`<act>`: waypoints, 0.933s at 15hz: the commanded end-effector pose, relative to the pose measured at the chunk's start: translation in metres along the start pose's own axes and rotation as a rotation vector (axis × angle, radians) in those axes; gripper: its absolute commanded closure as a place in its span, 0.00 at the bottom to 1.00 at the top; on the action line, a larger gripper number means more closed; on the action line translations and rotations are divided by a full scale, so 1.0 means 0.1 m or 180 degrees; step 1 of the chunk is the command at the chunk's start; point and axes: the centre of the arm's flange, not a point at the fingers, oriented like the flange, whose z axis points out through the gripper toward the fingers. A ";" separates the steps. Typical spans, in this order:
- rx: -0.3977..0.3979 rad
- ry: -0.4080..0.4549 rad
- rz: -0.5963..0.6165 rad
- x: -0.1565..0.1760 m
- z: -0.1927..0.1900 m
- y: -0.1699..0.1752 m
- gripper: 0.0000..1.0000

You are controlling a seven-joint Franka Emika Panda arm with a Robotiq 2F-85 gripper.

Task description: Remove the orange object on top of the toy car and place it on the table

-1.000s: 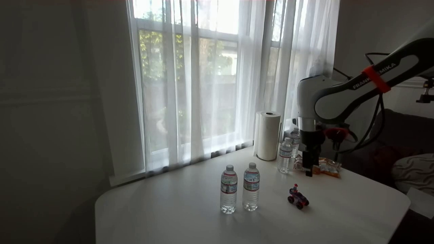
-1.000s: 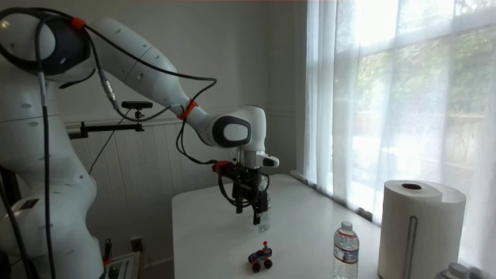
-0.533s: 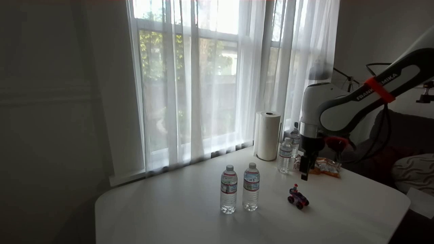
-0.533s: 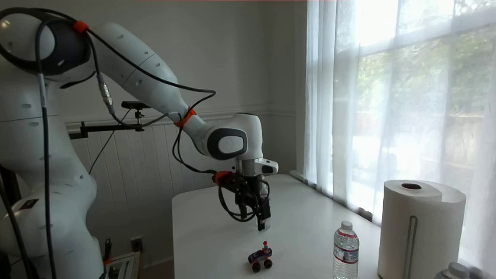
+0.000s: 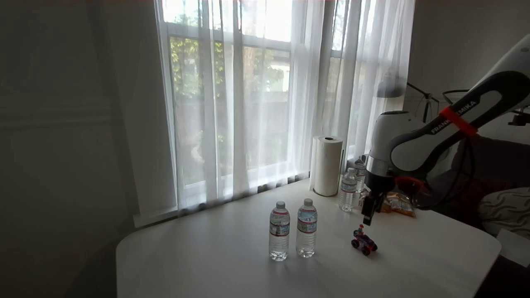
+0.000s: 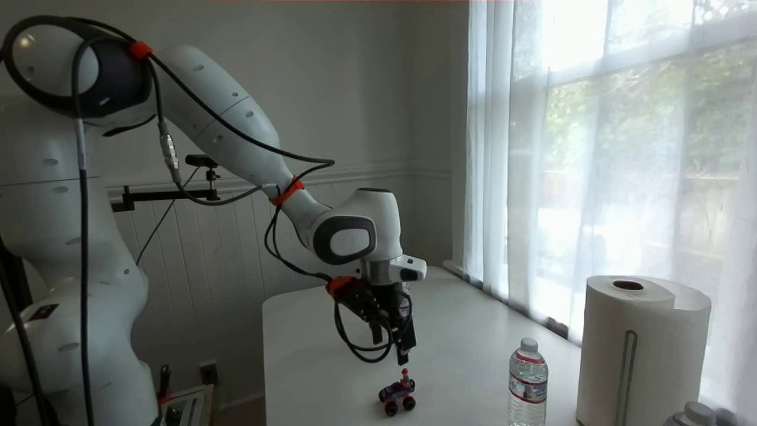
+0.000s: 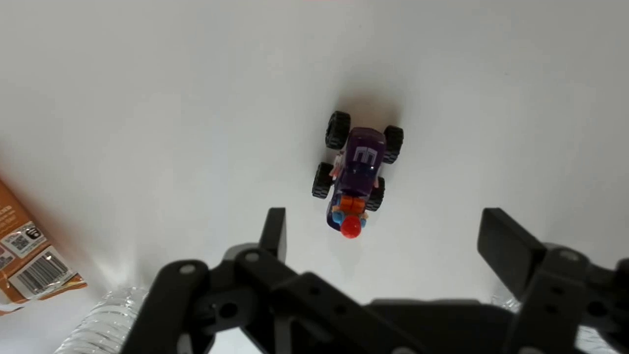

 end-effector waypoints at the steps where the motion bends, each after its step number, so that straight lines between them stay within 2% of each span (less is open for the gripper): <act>1: 0.0000 0.0016 0.0003 0.01 0.02 0.00 0.00; 5: 0.0001 0.0022 0.0009 0.01 0.03 0.01 0.00; 9: -0.0011 -0.0101 0.0422 0.09 0.22 0.02 0.00; 14: -0.0008 -0.0126 0.0621 0.17 0.37 0.02 0.00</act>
